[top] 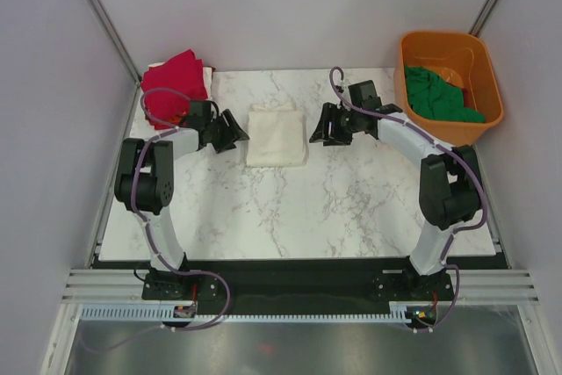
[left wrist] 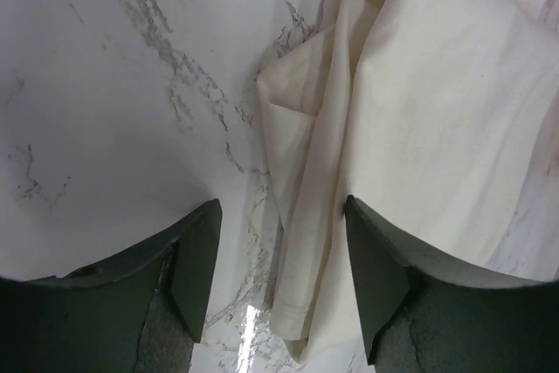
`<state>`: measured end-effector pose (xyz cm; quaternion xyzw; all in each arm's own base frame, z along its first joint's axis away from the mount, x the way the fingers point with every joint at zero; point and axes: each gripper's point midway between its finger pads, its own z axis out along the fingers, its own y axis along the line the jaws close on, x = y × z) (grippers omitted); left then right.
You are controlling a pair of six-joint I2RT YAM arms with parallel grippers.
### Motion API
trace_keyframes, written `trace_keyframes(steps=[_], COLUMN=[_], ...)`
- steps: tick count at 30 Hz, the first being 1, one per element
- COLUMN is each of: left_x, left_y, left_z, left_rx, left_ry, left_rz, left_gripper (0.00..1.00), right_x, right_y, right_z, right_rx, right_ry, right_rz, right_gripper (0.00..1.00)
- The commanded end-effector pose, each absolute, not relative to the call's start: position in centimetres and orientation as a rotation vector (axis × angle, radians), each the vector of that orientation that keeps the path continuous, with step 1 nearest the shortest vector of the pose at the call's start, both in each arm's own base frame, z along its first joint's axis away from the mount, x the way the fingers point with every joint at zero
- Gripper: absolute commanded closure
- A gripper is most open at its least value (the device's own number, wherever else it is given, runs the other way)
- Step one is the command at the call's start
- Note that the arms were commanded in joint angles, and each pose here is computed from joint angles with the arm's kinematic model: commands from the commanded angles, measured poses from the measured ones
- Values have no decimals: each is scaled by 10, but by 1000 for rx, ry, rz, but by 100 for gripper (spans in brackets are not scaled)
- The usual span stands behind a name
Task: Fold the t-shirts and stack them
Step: Fold the tshirt, then neatly place the folded tshirt to the corner
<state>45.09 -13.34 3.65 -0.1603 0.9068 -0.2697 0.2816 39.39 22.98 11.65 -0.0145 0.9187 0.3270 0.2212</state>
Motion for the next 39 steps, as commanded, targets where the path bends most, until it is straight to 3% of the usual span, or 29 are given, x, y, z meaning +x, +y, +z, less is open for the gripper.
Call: trace_keyframes(steps=[1, 10, 26, 35, 36, 39], left_x=[457, 474, 463, 494, 441, 440], left_y=[-134, -156, -187, -190, -208, -213], left_z=[33, 24, -4, 57, 51, 70], left_rx=[-392, -343, -282, -242, -153, -122], left_ry=[2430, 2440, 2514, 2368, 2557, 2525], left_rz=[-696, -714, -728, -760, -961, -1006], left_gripper=[33, 33, 33, 33, 97, 98], right_x=[393, 394, 389, 389, 389, 387], right_y=[228, 229, 227, 229, 229, 229], right_z=[136, 144, 148, 156, 156, 159], right_rx=[-73, -85, -104, -119, -117, -122], right_ry=[2493, 2472, 2462, 2440, 2438, 2433], right_rz=[890, 907, 906, 930, 930, 938], right_gripper=[38, 38, 38, 38, 38, 38])
